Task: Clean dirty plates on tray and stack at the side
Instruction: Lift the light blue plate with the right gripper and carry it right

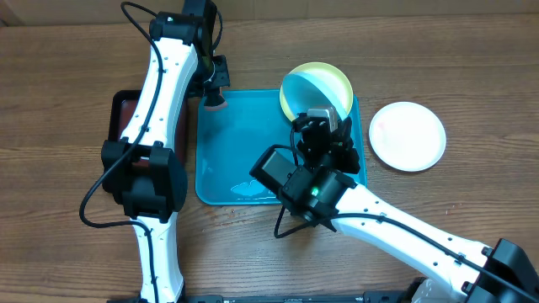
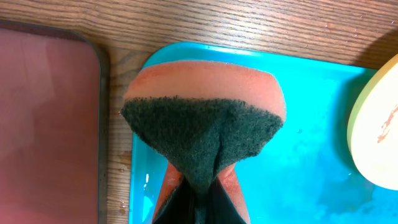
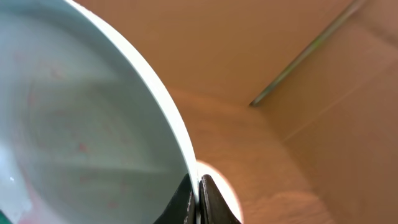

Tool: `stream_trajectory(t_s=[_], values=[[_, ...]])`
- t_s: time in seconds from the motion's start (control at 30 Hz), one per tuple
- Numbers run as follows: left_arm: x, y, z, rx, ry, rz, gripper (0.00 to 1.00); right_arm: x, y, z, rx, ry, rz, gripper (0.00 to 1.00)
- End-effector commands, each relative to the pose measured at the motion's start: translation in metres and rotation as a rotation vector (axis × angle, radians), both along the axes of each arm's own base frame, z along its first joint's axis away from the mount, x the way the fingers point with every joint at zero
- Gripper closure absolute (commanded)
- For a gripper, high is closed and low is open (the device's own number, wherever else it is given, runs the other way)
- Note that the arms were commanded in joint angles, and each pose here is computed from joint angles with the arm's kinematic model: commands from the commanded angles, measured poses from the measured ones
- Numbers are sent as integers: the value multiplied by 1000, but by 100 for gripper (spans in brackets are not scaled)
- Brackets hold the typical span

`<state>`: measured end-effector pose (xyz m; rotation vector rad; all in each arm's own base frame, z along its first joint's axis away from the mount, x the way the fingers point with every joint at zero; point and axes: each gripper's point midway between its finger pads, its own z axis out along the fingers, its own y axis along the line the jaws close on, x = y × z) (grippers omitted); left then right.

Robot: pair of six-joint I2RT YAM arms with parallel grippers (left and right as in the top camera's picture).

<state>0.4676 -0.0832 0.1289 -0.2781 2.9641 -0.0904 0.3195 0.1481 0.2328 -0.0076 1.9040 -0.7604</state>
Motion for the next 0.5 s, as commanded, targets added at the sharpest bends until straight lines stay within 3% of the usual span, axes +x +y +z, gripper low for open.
stream_trajectory(t_s=[0.0,0.33,0.47], values=[[-3,-6,-3,-5,12,-32,96,7,0,-32,180,170,20,96],[-4,-5,-3,-5,17,-32,96,32,-62,-85,755,515,-71,96],[-4,-5,-3,-4,17,-32,96,43,-112,-90,963,528,-131,96]])
